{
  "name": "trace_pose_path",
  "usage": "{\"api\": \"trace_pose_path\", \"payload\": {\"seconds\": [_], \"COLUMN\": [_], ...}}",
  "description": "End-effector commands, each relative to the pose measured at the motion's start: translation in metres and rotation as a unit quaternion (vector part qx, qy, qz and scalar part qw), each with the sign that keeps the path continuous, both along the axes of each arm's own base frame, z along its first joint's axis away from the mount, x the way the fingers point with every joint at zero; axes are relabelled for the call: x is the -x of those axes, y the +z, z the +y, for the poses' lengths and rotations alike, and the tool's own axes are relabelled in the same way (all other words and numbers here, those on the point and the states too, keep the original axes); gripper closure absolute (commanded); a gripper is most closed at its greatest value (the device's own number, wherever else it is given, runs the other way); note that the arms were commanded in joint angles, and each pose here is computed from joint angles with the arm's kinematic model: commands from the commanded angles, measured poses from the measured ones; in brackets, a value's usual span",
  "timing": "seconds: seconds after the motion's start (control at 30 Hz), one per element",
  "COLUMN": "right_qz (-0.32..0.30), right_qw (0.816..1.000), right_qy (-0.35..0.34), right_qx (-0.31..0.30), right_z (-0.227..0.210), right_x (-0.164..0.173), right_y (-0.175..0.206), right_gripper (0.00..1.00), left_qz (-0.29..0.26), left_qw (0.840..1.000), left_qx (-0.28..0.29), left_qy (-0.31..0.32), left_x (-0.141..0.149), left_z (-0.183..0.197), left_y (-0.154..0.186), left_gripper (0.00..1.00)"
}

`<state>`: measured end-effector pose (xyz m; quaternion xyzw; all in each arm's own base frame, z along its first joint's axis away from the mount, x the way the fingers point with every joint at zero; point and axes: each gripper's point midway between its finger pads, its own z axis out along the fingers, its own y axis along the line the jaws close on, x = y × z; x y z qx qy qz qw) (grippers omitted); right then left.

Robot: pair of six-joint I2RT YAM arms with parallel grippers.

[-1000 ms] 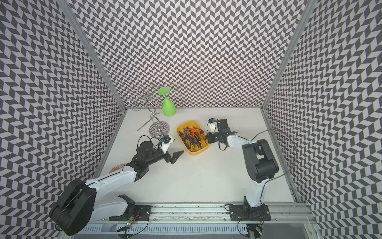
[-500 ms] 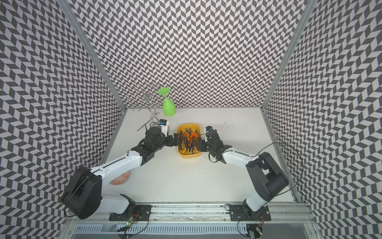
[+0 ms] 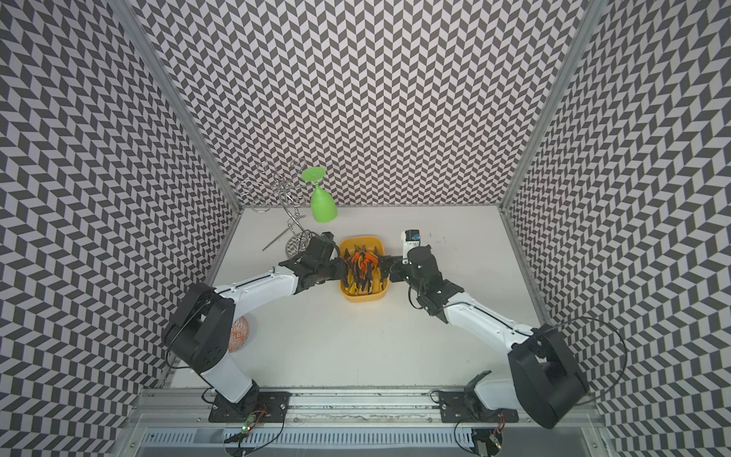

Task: Take the pliers out of the storage box
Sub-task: Adjust the storage box at the center of the board.

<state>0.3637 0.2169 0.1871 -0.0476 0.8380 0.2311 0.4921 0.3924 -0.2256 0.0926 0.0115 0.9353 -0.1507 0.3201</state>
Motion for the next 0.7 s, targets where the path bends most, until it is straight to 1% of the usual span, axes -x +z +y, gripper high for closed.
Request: {"api": "trace_pose_path", "payload": {"seconds": [0.0,0.07,0.1,0.2,0.3,0.37,0.53,0.67], "right_qz": [-0.032,-0.037,-0.037,-0.036,-0.036,-0.037,-0.038,-0.050], "right_qw": [0.999,0.999,0.999,0.999,0.999,0.999,0.999,0.999], "right_qy": [-0.011,-0.010,-0.012,-0.016,-0.013,-0.010,-0.009,-0.010], "right_qx": [0.001,0.003,0.006,0.012,0.011,0.011,0.002,-0.014], "right_z": [-0.007,-0.008,-0.009,-0.013,-0.012,-0.012,-0.011,-0.010], "right_x": [-0.001,0.000,0.000,0.000,0.000,0.000,-0.002,-0.003], "right_y": [0.020,0.023,0.022,0.021,0.021,0.022,0.022,0.028], "right_gripper": [0.08,0.08,0.08,0.08,0.09,0.09,0.09,0.09], "left_qz": [0.023,0.026,0.028,0.030,0.027,0.020,0.012,0.008], "left_qw": [0.999,0.999,0.999,0.999,0.999,0.999,1.000,1.000], "left_qx": [-0.023,-0.030,-0.032,-0.033,-0.029,-0.028,-0.022,-0.001], "left_qy": [0.012,0.018,0.018,0.014,0.012,0.014,0.010,0.013], "left_x": [0.000,-0.002,-0.003,-0.006,-0.012,-0.019,-0.040,-0.054], "left_z": [0.003,0.004,0.004,0.001,-0.004,-0.007,-0.021,-0.034], "left_y": [-0.009,-0.016,-0.019,-0.023,-0.023,-0.020,-0.018,-0.017], "left_gripper": [0.66,0.68,0.72,0.88,0.94,0.97,0.99,1.00]}}
